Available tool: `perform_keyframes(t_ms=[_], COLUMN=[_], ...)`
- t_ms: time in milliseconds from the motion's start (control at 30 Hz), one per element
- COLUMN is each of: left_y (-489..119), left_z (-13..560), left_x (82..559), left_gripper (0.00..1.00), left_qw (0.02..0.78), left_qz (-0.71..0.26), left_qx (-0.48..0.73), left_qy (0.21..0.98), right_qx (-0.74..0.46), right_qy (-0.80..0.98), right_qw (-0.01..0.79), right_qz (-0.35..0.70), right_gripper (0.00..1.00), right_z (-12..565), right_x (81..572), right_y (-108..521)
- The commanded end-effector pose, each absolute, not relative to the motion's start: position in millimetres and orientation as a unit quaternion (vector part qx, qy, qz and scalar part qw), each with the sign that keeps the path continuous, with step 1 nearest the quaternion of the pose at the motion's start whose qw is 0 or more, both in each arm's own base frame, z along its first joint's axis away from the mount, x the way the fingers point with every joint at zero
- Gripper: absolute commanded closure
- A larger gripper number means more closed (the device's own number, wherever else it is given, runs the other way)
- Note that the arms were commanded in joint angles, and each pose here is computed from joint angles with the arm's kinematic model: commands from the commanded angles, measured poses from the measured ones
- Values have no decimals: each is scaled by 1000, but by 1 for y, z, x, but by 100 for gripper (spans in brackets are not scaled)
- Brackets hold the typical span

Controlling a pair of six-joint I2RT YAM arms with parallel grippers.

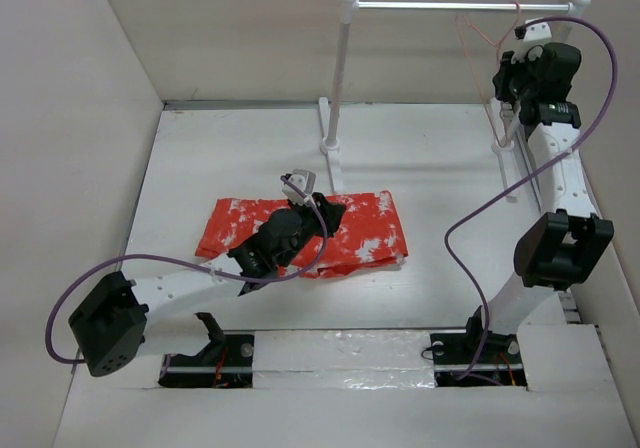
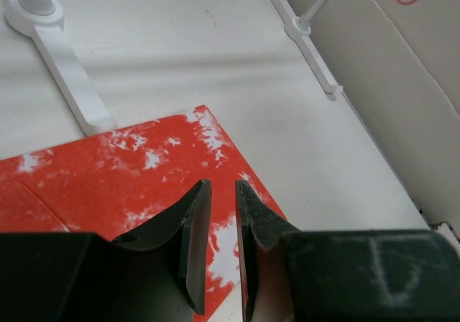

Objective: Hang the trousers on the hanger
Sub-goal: Pick up the hanger from the clothesline.

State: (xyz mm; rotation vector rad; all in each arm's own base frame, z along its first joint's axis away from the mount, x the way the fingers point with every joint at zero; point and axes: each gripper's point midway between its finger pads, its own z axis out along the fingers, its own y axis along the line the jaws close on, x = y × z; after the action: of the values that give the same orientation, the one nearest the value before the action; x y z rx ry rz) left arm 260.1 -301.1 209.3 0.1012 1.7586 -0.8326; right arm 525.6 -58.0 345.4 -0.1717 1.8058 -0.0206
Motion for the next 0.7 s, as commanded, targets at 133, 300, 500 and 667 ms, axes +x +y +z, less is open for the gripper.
perform_keyframes(t_ms=[133,300,500,667], left_y=[-305,-308,-310,-313], left_z=[223,221,221,222], left_x=[262,262,262,260], left_gripper=[81,81,80,69], left_qw=[574,571,568,565], left_qz=[-369,-369,-371,-378], left_qx=[37,38,41,46], left_qy=[730,732,733,732], right_qx=[-79,-68,-48,-37], right_qy=[747,697,672,680], right_qw=[659,713,736,729], right_qz=[-24,-34,-60,-69], right_gripper=[100,100,100,100], right_z=[374,421,455,443], right_x=[524,502,479,467], right_y=[-55,-50,-47,-44])
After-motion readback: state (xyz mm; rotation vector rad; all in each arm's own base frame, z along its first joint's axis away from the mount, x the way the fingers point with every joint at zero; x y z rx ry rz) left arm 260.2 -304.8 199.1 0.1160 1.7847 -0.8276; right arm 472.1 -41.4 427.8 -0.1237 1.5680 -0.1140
